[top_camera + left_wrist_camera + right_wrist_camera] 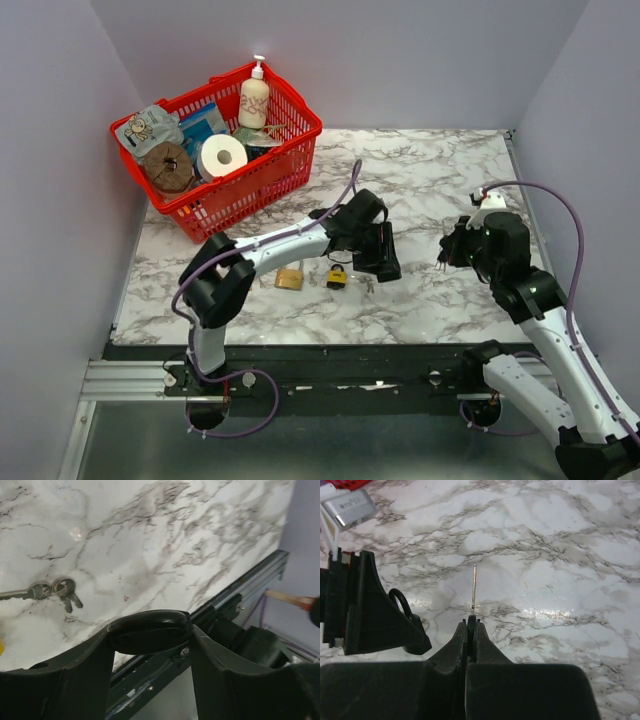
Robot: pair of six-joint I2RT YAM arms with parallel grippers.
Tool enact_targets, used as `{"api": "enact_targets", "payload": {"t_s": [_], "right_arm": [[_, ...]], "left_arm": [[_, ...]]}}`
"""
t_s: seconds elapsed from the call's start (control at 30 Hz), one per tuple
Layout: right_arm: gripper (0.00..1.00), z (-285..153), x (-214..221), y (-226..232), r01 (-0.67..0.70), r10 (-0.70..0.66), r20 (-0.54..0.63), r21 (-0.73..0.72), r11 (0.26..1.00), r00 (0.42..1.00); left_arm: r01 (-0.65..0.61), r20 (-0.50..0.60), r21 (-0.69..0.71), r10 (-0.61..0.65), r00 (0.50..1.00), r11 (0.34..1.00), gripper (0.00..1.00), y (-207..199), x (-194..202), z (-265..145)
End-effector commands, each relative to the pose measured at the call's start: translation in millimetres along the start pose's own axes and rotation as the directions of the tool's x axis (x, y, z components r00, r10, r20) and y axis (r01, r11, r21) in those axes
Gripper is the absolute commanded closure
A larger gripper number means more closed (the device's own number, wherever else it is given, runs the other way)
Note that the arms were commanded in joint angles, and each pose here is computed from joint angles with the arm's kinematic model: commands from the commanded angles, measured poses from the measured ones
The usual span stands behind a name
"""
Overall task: Lock with the key
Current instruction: Place the lock at the center of the board.
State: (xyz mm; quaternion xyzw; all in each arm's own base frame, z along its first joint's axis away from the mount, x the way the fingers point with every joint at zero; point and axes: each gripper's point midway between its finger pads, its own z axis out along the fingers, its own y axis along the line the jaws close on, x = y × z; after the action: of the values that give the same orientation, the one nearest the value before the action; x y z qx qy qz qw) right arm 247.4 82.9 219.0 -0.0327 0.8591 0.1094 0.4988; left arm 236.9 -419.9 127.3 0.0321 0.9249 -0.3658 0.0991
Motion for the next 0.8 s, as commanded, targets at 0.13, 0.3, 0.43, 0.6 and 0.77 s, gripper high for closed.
{"api": "enact_targets", "payload": {"t_s": [0.13, 0.3, 0.43, 0.6, 0.77], "right_arm": [[0.99, 10, 20, -17, -0.085, 0.095, -0.087, 0.107, 0.991, 0.992], [0.99, 14, 35, -17, -0.089, 0.102, -0.138, 0.102, 0.991, 0.985], [0.99, 18, 46, -17, -0.088, 0.105, -0.177, 0.103, 0.991, 0.979], [0.99, 22, 58, -17, -0.099, 0.119, -0.213, 0.102, 0.99, 0.97], [0.99, 31, 68, -15, -0.109, 0.129, -0.252, 0.094, 0.99, 0.959]], "left_arm": [[0.0, -0.069, -0.121, -0.009, 0.998, 0.993, 1.0, 12, 12, 35], [-0.014, -0.076, -0.122, 0.005, 0.997, 0.992, 1.0, 6, 13, 52], [-0.017, -0.088, -0.123, 0.006, 0.996, 0.992, 0.99, 3, 17, 62], [0.003, -0.106, -0.142, -0.019, 0.994, 0.99, 0.94, 9, 22, 74], [0.019, -0.115, -0.158, -0.037, 0.993, 0.987, 0.84, 15, 23, 81]]}}
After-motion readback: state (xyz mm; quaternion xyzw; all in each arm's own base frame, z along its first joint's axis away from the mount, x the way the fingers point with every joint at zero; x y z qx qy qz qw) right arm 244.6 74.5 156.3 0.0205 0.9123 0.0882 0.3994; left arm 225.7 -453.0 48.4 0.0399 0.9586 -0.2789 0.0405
